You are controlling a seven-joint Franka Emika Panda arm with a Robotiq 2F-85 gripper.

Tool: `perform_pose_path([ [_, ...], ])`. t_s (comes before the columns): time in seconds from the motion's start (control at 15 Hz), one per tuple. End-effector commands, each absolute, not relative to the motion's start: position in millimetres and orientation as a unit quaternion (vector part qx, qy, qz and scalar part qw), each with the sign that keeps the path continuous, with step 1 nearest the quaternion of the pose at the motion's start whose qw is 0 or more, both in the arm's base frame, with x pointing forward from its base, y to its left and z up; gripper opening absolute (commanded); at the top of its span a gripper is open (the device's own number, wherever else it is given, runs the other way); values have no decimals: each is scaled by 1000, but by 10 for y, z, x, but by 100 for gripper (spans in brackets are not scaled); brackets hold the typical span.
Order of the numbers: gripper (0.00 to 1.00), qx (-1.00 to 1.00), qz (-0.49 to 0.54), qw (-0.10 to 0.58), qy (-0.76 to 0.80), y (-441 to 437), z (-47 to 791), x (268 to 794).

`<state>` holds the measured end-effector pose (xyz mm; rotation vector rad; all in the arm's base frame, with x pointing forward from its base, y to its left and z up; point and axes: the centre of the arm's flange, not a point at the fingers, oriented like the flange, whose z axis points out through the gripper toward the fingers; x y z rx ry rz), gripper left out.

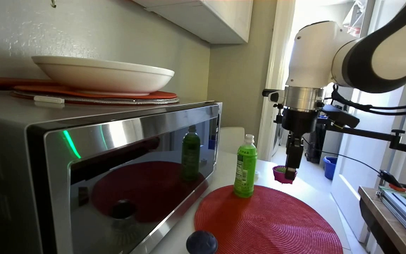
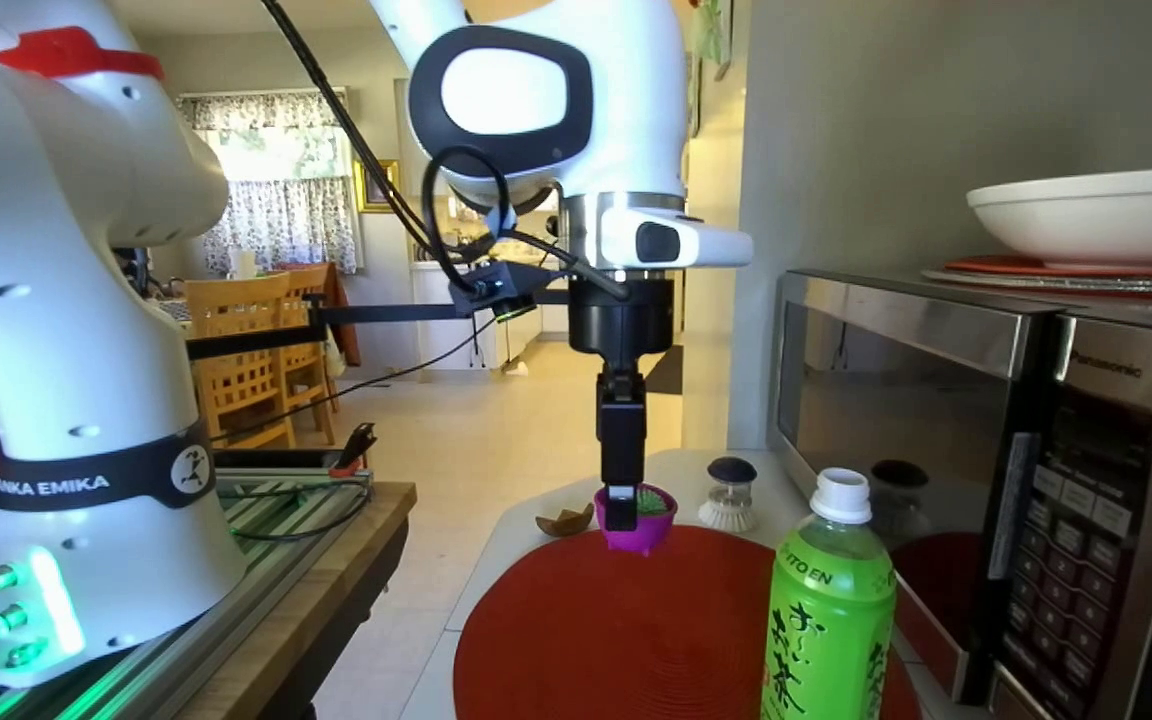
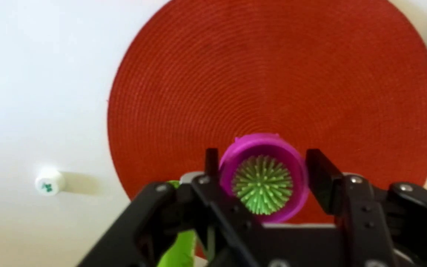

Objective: Pick up the purple cup from the left side of the table and put it on the right side

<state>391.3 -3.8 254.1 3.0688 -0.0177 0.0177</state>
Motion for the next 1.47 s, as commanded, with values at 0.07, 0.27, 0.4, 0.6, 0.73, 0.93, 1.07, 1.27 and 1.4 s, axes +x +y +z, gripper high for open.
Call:
perform_pose_path([
  [0.07,35,999,5,33,-17,-581,2434,3533],
  [0.27,35,999,2,32,-39,-897,2347,3496],
  [0.4,35,998,5,34,-54,-1073,2257,3469],
  [0.6,35,996,8,44,-74,-1310,2137,3431],
  [0.73,35,995,13,48,-85,-1463,2030,3415],
  [0.93,35,994,26,55,-94,-1666,1914,3404],
  [1.07,35,993,31,60,-102,-1799,1866,3397],
  [1.27,35,991,38,62,-113,-1951,1792,3374],
  [1.4,35,990,44,62,-115,-2029,1741,3369],
])
